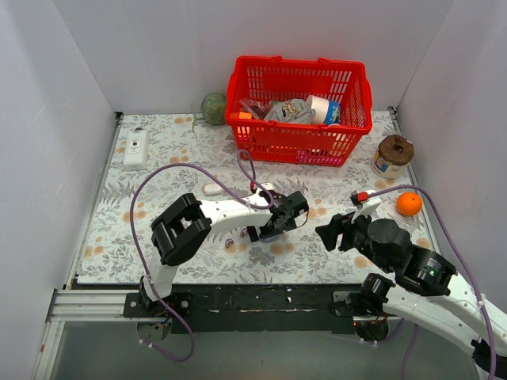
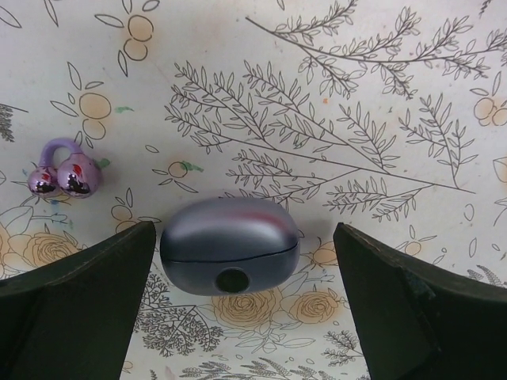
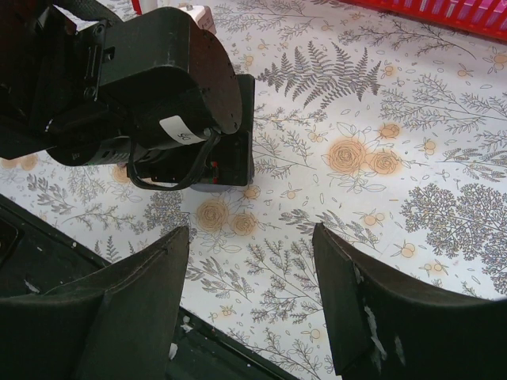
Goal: Insert the wireless bluetooth earbuds into the charging case
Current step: Pick up the charging case at the center of the board.
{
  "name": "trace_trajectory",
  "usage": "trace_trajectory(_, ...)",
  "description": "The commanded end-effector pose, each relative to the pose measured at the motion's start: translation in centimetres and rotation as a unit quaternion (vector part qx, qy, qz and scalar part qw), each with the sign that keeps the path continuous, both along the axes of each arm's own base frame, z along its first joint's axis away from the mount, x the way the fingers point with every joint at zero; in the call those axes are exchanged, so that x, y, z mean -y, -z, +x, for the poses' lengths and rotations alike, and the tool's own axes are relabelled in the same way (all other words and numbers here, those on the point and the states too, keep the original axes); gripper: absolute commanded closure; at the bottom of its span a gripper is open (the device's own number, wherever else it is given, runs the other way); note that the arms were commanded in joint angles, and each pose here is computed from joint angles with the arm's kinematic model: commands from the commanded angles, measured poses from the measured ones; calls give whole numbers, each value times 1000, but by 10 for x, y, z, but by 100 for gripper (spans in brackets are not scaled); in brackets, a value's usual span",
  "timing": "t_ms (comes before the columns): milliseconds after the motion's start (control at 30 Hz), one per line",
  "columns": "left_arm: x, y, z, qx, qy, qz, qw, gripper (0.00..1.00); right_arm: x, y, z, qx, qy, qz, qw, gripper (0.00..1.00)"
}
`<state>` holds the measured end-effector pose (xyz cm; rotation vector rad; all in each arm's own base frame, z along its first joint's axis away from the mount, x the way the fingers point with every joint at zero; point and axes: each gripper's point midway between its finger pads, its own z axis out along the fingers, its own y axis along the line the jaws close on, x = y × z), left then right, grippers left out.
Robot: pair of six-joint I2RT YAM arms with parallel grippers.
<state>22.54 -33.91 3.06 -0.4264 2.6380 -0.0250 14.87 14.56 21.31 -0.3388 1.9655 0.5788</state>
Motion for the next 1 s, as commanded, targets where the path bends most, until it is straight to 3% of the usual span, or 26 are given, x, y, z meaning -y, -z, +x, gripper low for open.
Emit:
trace_trajectory(0,16,9,0,-13,-251,-110,962,4,0,-11,4,11,8,11,1000,29)
trace_trajectory(267,5,18,-11,-24,-272,-99,957,7,0,-9,4,11,8,12,1000,28)
trace_trajectory(500,2,21,-12,-25,-279,-91,956,19,2,-10,3,13,9,14,1000,28)
trace_trajectory(800,0,27,-15,-35,-276,-69,958,23,2,-11,2,13,10,16,1000,28)
trace_trajectory(933,0,29,-16,-37,-273,-71,959,29,3,-10,3,13,11,16,1000,29)
trace_trajectory(967,1,27,-16,-36,-272,-74,959,35,3,-11,3,13,11,16,1000,29)
